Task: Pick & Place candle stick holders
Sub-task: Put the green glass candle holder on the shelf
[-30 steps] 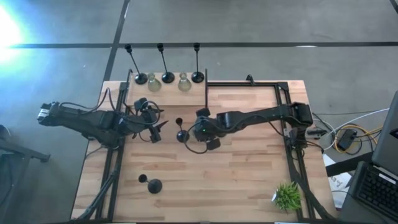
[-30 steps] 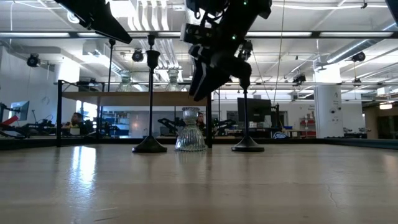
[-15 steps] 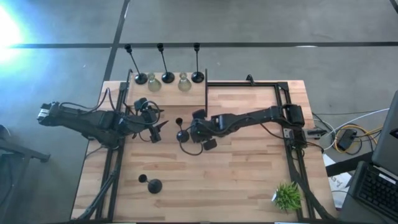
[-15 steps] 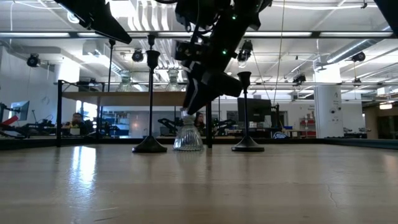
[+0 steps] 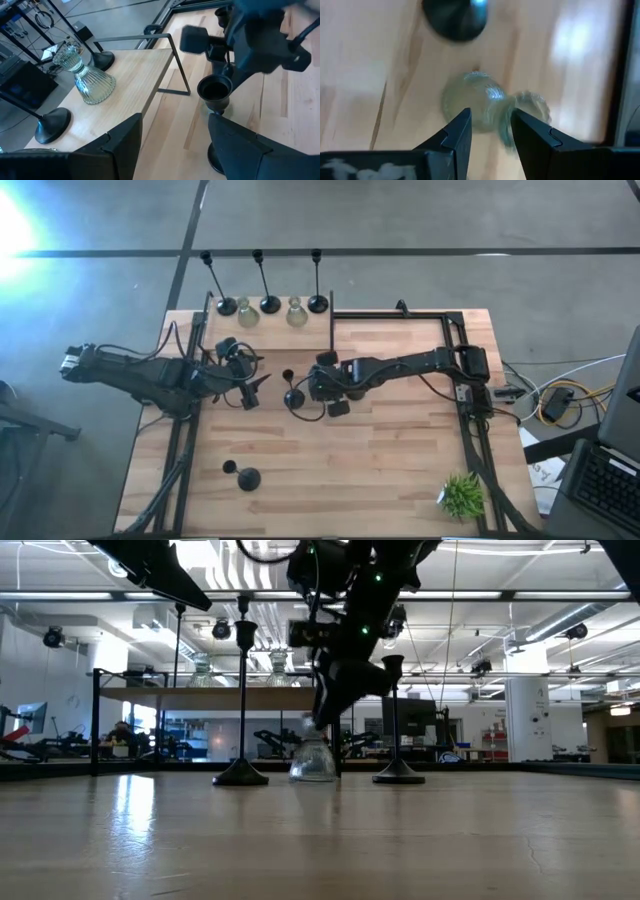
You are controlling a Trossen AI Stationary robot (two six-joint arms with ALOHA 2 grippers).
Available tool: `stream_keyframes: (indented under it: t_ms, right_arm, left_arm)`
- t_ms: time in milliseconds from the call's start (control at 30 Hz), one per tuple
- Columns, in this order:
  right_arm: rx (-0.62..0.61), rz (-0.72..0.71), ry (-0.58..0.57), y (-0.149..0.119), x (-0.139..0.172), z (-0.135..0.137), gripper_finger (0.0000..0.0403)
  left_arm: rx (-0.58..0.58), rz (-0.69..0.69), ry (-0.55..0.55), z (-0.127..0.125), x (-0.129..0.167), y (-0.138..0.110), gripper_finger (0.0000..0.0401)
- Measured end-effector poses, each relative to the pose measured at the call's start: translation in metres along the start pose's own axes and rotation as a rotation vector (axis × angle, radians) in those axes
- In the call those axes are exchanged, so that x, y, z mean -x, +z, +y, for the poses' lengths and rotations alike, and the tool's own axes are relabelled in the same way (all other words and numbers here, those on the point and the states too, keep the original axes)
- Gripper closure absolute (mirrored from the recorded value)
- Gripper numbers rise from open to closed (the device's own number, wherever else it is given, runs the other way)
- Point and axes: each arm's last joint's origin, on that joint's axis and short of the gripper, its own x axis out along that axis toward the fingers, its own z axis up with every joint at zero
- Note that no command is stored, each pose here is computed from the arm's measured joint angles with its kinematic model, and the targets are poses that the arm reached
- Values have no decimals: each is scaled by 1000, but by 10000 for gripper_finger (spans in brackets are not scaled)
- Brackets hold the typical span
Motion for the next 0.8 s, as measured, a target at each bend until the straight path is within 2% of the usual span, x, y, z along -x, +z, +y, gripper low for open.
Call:
stream_keyframes:
  t_ms: [200, 367, 500, 667, 800]
  right_arm:
    - [3, 18, 39, -1, 1, 6, 269]
    - [8, 15, 39, -1, 1, 7, 283]
    - [0, 13, 37, 0, 2, 6, 312]
    - [-16, 5, 39, 0, 4, 6, 374]
    - [-27, 5, 36, 1, 4, 6, 379]
  left_arm:
    - [1, 0, 1, 0, 0, 0, 169]
    - [3, 0, 1, 0, 0, 0, 169]
    - [3, 0, 1, 0, 0, 0, 169]
    - [3, 0, 1, 0, 0, 0, 169]
    - [3, 0, 1, 0, 0, 0, 169]
